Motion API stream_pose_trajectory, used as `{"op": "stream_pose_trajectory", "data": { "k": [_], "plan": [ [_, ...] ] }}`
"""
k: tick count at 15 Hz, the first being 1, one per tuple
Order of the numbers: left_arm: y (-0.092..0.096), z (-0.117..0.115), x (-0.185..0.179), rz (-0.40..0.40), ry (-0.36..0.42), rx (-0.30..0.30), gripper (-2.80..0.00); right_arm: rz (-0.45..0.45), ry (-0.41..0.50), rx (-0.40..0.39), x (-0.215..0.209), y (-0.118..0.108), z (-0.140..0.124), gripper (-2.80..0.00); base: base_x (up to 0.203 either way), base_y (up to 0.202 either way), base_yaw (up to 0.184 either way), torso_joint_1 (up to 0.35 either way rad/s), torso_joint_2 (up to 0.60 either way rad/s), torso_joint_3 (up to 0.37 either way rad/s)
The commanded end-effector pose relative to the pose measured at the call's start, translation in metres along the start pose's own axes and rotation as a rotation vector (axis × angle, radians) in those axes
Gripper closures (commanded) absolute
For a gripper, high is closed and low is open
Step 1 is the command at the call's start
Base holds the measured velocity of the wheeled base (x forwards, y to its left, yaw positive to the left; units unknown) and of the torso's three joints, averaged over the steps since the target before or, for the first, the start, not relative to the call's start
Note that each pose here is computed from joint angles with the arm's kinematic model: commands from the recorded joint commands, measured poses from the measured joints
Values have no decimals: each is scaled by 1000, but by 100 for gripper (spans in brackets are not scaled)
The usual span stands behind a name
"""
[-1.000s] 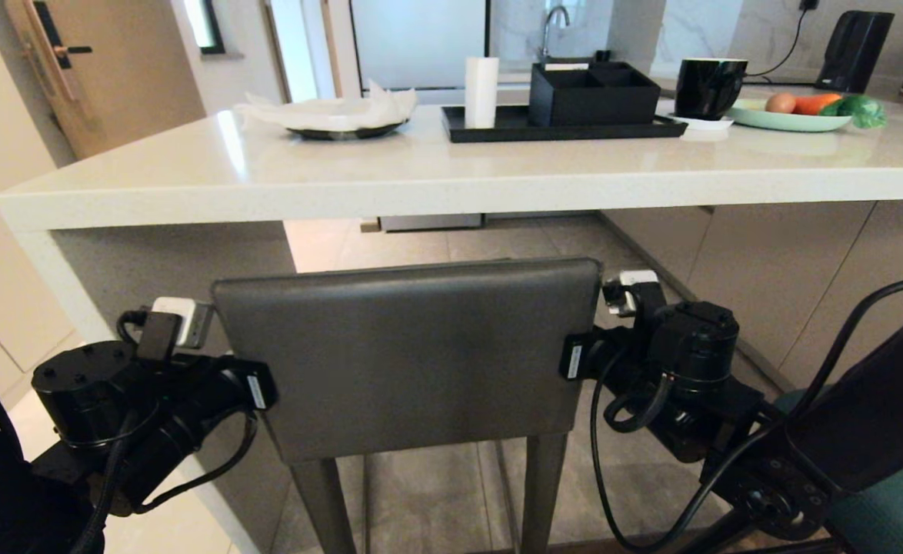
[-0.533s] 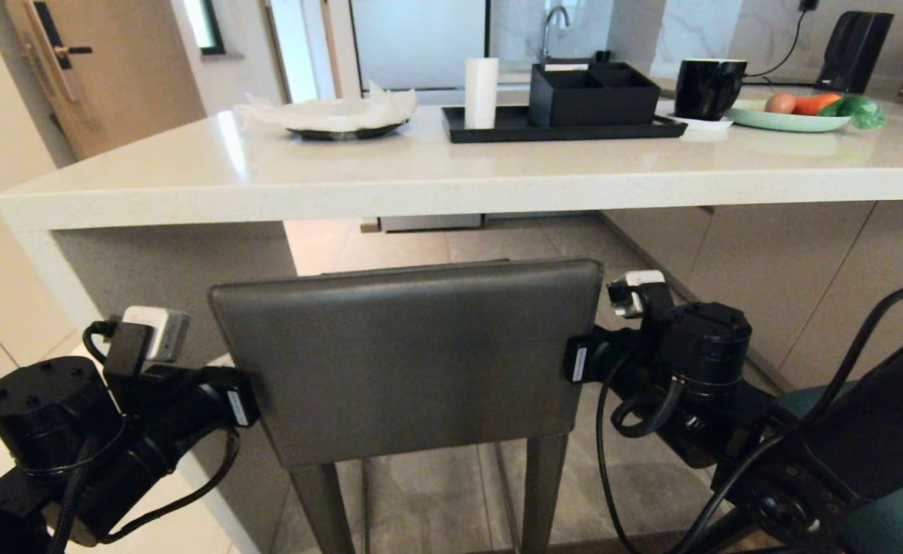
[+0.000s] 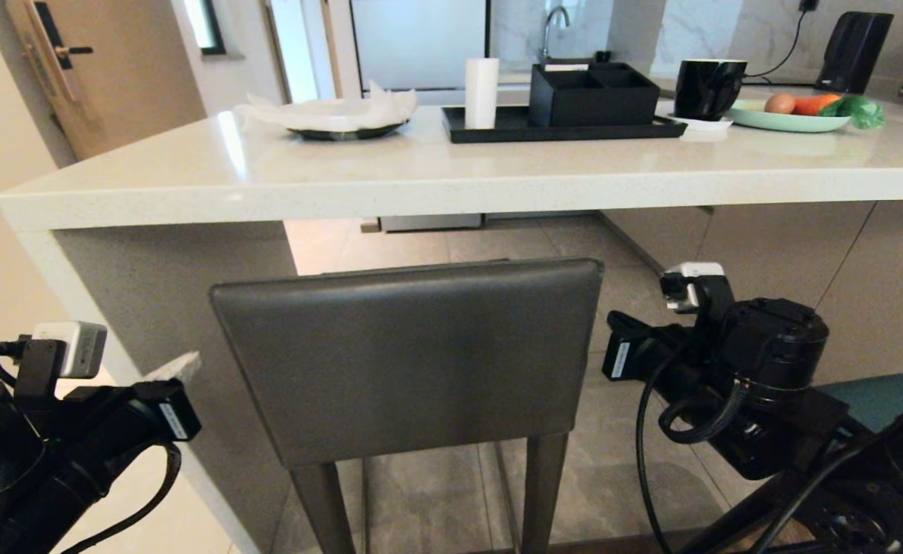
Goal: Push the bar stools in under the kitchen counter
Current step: Push the gray chair back under the dining table, then push the blue chair back under the dining table
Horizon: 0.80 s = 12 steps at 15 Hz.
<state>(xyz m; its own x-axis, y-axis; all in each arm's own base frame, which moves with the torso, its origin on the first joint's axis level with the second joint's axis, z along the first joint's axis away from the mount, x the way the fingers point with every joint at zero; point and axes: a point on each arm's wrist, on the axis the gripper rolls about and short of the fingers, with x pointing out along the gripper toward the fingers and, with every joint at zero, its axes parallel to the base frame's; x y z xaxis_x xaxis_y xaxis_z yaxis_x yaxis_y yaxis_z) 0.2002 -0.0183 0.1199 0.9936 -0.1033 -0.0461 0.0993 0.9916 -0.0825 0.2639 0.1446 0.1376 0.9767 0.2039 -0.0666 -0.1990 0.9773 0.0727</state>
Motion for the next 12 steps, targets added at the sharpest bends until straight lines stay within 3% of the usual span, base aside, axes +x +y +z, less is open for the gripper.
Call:
{"op": "stream_pose_trajectory", "data": {
  "k": [1,6,12],
  "plan": [
    [0,5,-9,-2,-29,-9,0,-13,-41,11,-14,-4,15,0,0,0,0,0,0,0],
    [-3,22,-39,-10,-110,-27,0,-124,-62,17,-76,-37,48,0,0,0,0,0,0,0],
    [-3,35,-95,13,-35,-28,0,-359,-89,28,-162,-86,49,0,0,0,0,0,0,0]
  ]
}}
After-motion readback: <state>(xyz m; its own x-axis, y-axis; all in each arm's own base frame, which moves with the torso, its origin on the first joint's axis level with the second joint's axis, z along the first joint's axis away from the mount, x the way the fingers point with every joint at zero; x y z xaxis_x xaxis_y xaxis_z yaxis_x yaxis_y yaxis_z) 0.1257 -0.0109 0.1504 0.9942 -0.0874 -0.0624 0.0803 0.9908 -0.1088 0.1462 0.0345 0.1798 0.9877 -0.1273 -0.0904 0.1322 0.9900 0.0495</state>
